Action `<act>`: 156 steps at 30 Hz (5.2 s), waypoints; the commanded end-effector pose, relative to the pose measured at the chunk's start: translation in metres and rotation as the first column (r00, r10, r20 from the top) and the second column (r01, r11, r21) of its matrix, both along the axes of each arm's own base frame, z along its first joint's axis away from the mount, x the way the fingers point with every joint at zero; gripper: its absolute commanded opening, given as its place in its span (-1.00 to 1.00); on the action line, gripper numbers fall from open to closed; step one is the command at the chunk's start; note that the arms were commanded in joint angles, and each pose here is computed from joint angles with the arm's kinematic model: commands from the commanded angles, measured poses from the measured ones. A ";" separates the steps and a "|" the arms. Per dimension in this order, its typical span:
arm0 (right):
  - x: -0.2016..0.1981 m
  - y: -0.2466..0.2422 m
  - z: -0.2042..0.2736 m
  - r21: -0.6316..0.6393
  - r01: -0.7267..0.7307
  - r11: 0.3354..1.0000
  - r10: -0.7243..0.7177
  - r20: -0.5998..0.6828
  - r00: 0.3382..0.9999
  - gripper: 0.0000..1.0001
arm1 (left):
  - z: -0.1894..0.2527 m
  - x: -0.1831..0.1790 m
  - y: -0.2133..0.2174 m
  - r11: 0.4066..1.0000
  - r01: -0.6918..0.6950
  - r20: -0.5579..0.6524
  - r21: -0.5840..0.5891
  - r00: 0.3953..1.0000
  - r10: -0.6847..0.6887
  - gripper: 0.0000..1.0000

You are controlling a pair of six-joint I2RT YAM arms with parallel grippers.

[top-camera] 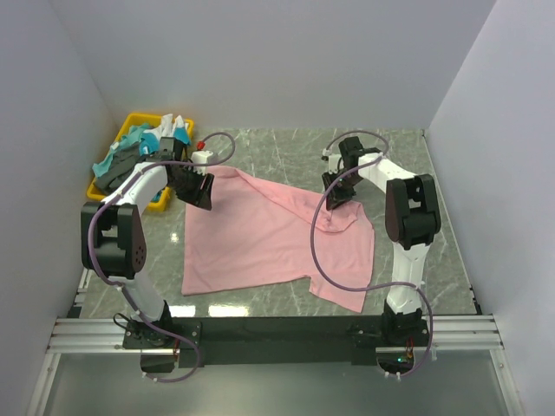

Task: Fold and stack the t-shirts
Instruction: Flatten the tshirt out

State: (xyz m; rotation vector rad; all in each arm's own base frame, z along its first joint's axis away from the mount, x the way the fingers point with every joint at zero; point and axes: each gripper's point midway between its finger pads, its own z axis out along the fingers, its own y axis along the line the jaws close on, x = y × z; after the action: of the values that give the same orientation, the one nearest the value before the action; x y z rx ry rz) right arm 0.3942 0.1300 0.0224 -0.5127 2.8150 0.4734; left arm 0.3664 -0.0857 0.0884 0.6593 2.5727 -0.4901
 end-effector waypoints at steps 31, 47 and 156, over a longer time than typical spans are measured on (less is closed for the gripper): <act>0.229 -0.070 0.131 -0.314 0.239 0.919 0.069 0.725 0.685 -1.00 | 0.016 0.040 0.001 0.999 -0.036 0.078 0.000 0.996 0.036 0.10; 0.234 -0.082 0.170 -0.334 0.325 0.885 0.055 0.768 0.638 0.22 | 0.032 0.112 0.005 0.983 -0.182 0.214 -0.027 0.960 0.183 0.12; 0.229 -0.085 0.116 0.002 0.314 0.949 -0.252 0.600 0.759 0.15 | 0.041 0.138 0.018 0.969 -0.223 0.209 -0.103 0.948 0.241 0.28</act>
State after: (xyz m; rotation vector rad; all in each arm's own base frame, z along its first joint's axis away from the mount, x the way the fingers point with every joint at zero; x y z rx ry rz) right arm 0.5915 0.0445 0.1053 -0.2451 2.4136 0.1082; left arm 0.4770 -0.0679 0.1093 0.4418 2.4336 -0.4212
